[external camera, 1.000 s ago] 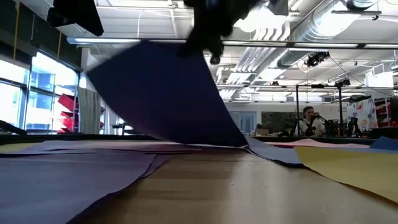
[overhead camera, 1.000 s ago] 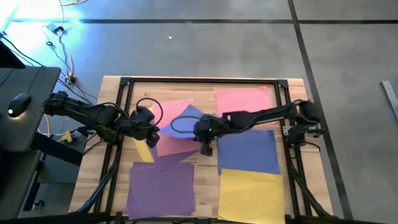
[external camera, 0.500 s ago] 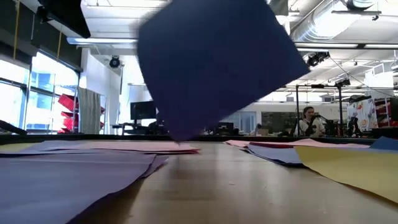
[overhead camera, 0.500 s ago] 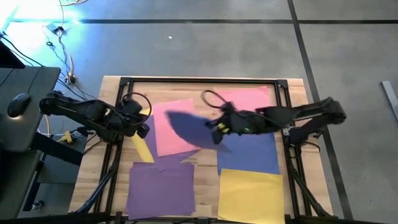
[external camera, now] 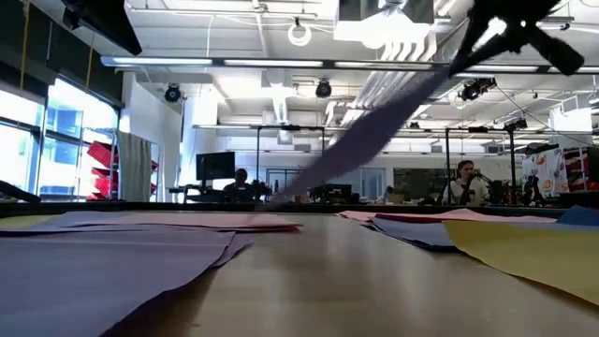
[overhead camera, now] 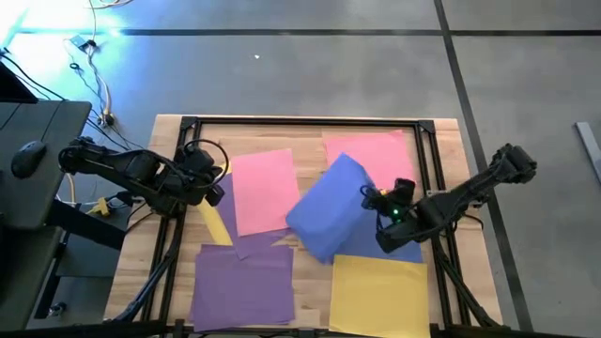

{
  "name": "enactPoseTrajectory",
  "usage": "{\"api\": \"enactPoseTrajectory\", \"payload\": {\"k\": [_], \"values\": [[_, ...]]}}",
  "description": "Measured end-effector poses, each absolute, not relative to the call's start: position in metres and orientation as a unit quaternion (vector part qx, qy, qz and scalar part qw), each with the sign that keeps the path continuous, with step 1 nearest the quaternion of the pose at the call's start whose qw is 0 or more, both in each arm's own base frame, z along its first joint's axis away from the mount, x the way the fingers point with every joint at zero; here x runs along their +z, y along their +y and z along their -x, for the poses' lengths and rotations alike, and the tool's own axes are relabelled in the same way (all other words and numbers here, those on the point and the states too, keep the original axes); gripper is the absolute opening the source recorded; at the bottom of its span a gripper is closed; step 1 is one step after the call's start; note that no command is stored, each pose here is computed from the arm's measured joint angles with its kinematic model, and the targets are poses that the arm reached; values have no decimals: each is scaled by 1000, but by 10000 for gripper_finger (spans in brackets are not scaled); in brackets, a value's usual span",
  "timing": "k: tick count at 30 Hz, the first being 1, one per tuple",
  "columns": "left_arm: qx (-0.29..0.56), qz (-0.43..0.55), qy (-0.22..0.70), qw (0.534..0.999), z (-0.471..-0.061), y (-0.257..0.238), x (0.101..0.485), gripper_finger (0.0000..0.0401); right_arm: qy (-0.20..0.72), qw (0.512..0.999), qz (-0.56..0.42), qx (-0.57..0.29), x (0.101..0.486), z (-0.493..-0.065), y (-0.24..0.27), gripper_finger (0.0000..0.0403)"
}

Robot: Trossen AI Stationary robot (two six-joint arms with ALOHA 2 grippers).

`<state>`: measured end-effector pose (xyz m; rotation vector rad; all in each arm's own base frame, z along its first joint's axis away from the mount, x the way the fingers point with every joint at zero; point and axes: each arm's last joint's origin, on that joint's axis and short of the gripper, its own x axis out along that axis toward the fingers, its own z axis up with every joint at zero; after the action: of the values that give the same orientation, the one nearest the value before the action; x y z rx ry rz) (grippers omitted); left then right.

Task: Organize paper
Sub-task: Stack the blue paper on the middle right of the table

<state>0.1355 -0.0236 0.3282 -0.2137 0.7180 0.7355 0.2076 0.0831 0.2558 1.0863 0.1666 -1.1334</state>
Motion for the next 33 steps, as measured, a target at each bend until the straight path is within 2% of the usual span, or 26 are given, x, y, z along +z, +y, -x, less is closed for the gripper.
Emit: {"api": "enactPoseTrajectory", "payload": {"k": [9, 13, 18, 27, 30, 33], "values": [[318, 133, 320, 882, -148, -29, 331, 0, 220, 619, -472, -587, 257, -194, 59, 0], [274, 111, 316, 901, -166, -36, 332, 0, 313, 556, -451, -624, 255, -181, 57, 0], [231, 76, 324, 914, -198, -45, 323, 0, 391, 503, -435, -636, 255, -170, 63, 0], [161, 61, 354, 919, -251, -57, 295, 0, 466, 389, -415, -678, 236, -175, 83, 0], [133, 57, 356, 923, -261, -60, 290, 0, 471, 348, -406, -701, 226, -181, 86, 0], [104, 47, 359, 926, -266, -62, 288, 0, 465, 328, -414, -710, 219, -188, 85, 0]]}}
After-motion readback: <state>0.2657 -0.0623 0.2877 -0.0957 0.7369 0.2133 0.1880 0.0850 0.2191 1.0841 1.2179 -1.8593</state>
